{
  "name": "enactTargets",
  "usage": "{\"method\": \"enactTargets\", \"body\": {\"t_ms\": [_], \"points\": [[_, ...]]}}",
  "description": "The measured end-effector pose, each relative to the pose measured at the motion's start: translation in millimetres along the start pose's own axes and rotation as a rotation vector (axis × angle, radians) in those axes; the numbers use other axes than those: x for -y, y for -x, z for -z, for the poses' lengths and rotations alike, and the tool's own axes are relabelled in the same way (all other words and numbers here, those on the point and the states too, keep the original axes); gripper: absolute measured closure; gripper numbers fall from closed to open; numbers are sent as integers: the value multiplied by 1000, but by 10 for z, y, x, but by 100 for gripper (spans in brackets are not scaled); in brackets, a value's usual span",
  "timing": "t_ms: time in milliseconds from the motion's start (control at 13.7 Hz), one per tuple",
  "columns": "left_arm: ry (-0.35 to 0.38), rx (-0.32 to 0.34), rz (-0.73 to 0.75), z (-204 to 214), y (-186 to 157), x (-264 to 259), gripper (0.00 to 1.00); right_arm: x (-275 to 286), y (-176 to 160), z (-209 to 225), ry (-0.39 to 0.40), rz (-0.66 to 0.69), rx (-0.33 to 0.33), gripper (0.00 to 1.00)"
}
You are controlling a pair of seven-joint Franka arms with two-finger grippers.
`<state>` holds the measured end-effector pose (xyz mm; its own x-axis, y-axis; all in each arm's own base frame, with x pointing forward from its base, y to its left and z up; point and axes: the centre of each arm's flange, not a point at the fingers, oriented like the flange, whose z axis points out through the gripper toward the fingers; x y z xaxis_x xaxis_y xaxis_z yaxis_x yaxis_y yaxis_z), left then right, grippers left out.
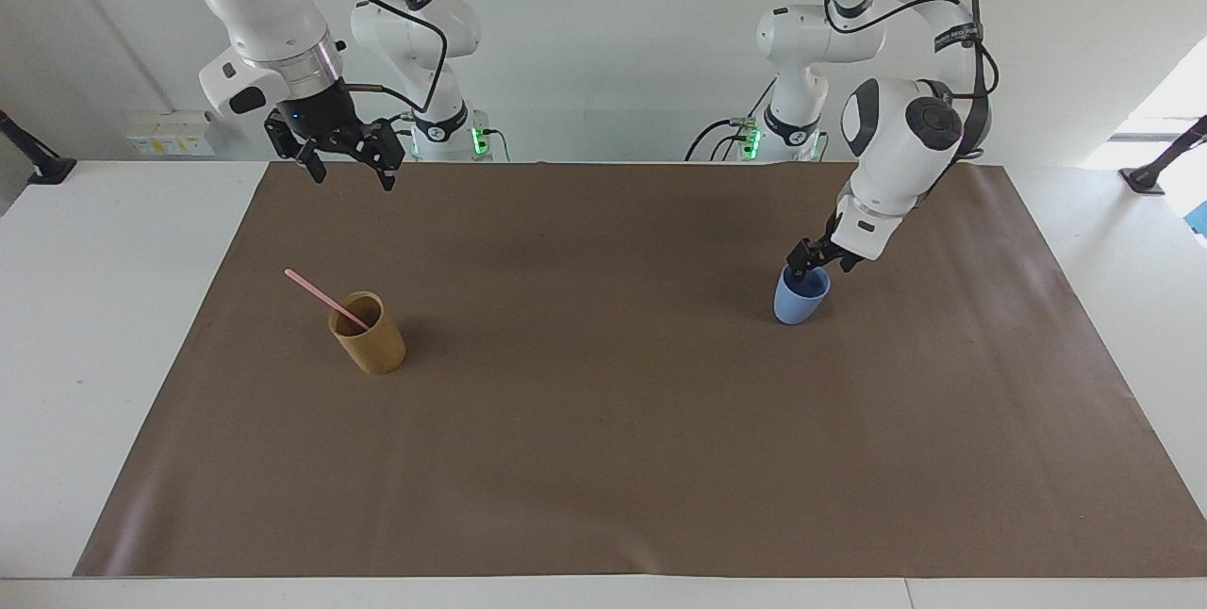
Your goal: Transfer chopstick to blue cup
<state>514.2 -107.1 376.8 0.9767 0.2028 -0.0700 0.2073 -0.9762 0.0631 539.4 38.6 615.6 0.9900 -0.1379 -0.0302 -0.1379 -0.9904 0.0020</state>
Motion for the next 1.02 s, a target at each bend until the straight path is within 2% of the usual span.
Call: {"method": "enactTargets", "body": {"t_ms": [364,510,1019], "points": [[-2,9,5,-136,-27,21,0,-36,-7,-8,0,5,2,0],[-3,11,5,-159,-33,25,6,-37,-7,-9,0,5,2,0],[-2,13,-79,-166,-43,67,90,-45,-12,-8,0,3,0,0]]}}
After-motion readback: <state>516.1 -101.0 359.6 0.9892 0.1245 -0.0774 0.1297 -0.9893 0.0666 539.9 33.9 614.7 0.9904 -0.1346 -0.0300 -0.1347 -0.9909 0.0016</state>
